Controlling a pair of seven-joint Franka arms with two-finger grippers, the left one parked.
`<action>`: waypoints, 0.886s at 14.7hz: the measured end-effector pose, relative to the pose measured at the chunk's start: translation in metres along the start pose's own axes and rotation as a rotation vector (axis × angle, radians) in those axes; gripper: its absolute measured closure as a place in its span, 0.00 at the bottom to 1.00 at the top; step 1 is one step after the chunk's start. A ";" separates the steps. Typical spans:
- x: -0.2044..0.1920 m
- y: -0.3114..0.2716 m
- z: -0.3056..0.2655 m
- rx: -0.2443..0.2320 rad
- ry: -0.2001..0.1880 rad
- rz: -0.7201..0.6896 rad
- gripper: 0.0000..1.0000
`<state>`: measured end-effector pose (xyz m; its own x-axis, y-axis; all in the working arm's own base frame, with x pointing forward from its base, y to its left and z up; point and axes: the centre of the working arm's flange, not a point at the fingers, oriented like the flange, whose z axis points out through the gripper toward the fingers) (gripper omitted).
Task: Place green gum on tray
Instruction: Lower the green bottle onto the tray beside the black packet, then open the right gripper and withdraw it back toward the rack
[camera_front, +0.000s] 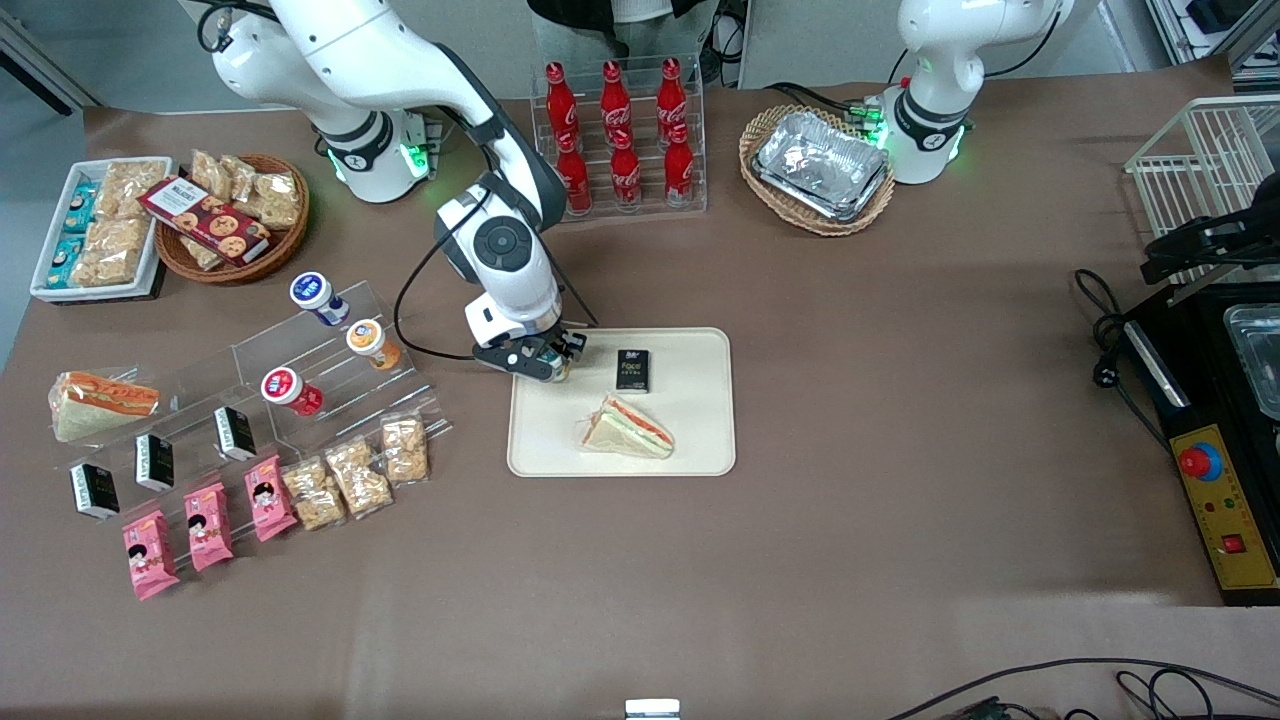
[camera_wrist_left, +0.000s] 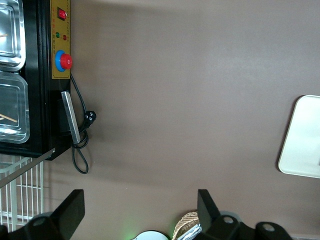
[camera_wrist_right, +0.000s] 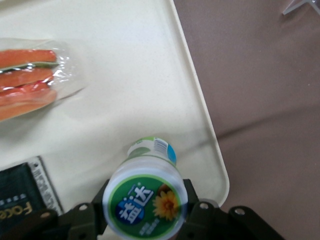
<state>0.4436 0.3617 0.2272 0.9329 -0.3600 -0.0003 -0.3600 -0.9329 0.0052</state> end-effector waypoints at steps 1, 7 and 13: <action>0.001 0.001 0.003 -0.002 0.000 0.002 0.41; 0.003 0.002 0.006 -0.003 0.001 0.033 0.16; 0.051 0.013 -0.052 0.049 0.059 0.026 0.00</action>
<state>0.4861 0.3313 0.2796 0.9212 -0.3846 0.0579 -0.3825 -0.9229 -0.0444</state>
